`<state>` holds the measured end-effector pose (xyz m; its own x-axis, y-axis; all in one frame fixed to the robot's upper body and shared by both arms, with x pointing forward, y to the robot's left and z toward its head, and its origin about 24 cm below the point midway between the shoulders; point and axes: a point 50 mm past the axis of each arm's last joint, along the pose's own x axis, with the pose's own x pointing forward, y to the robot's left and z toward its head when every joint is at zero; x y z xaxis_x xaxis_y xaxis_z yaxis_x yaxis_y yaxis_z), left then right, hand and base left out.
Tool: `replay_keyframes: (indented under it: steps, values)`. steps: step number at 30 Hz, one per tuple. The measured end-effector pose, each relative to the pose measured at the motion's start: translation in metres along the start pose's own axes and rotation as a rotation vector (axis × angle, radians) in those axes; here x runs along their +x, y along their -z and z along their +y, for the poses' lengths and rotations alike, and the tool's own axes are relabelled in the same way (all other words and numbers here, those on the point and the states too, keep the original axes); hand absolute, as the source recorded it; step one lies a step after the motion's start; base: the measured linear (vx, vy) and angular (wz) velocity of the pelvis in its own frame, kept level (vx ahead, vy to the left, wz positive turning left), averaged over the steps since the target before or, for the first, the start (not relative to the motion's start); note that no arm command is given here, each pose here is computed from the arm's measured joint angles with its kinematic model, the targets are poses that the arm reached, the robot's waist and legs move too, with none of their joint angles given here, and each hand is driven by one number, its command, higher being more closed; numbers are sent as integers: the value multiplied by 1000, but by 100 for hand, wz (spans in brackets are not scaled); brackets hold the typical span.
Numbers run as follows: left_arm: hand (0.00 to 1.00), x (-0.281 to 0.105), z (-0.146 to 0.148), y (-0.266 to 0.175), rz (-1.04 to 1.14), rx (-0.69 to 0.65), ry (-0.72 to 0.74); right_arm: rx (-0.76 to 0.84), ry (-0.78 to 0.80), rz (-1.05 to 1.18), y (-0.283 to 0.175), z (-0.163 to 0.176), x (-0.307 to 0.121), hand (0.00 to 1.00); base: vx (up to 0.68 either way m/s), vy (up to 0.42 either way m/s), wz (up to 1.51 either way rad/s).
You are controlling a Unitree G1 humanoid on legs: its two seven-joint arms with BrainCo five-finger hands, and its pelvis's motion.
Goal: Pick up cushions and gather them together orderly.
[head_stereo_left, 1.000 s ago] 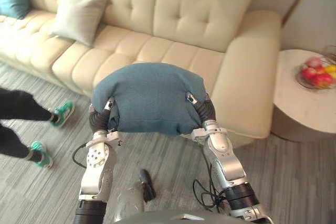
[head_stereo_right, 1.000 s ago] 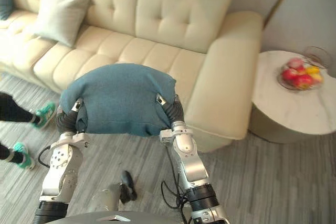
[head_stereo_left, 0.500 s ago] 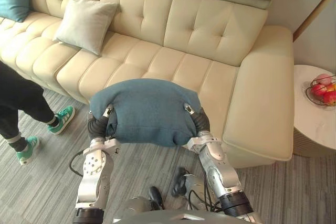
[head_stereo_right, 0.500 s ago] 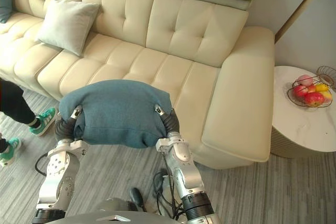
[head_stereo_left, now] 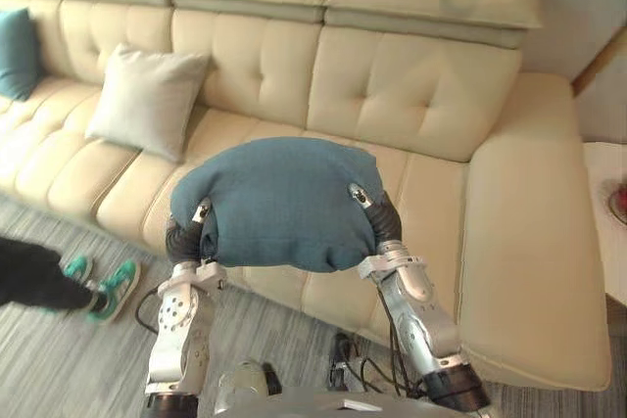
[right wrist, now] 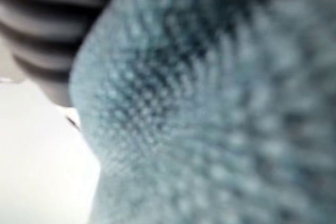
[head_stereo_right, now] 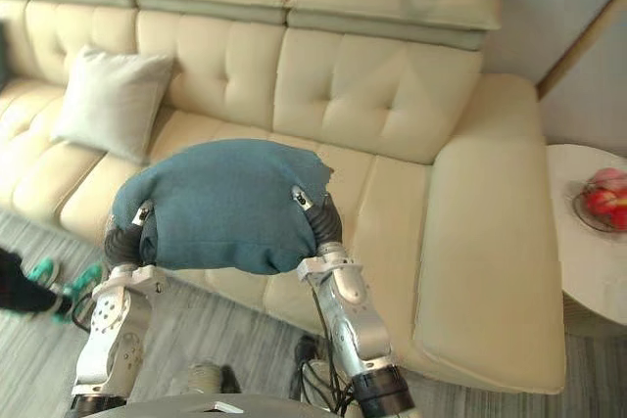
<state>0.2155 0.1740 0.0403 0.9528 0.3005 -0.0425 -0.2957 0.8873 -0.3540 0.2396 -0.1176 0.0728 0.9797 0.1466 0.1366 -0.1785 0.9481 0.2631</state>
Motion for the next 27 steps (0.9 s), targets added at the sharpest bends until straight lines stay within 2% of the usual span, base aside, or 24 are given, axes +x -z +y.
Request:
replay_keyframes:
  steps: [6, 10, 21, 27]
  values:
    - [100, -4, -18, 0, -7, -68, 27, -13, 36, -29, -7, -7, -6, 100, 196, 430, -102]
    - [100, -4, -7, 0, -3, -33, 3, 39, 39, 0, 1, 3, -7, 100, 106, 306, -39]
    - [100, -15, 4, 6, 33, -3, -19, 40, 48, 76, 21, 3, -9, 100, -4, 29, -52]
    - [100, -16, 4, 16, 74, 9, -12, -31, 48, 115, 29, -3, -6, 100, -7, -7, -30]
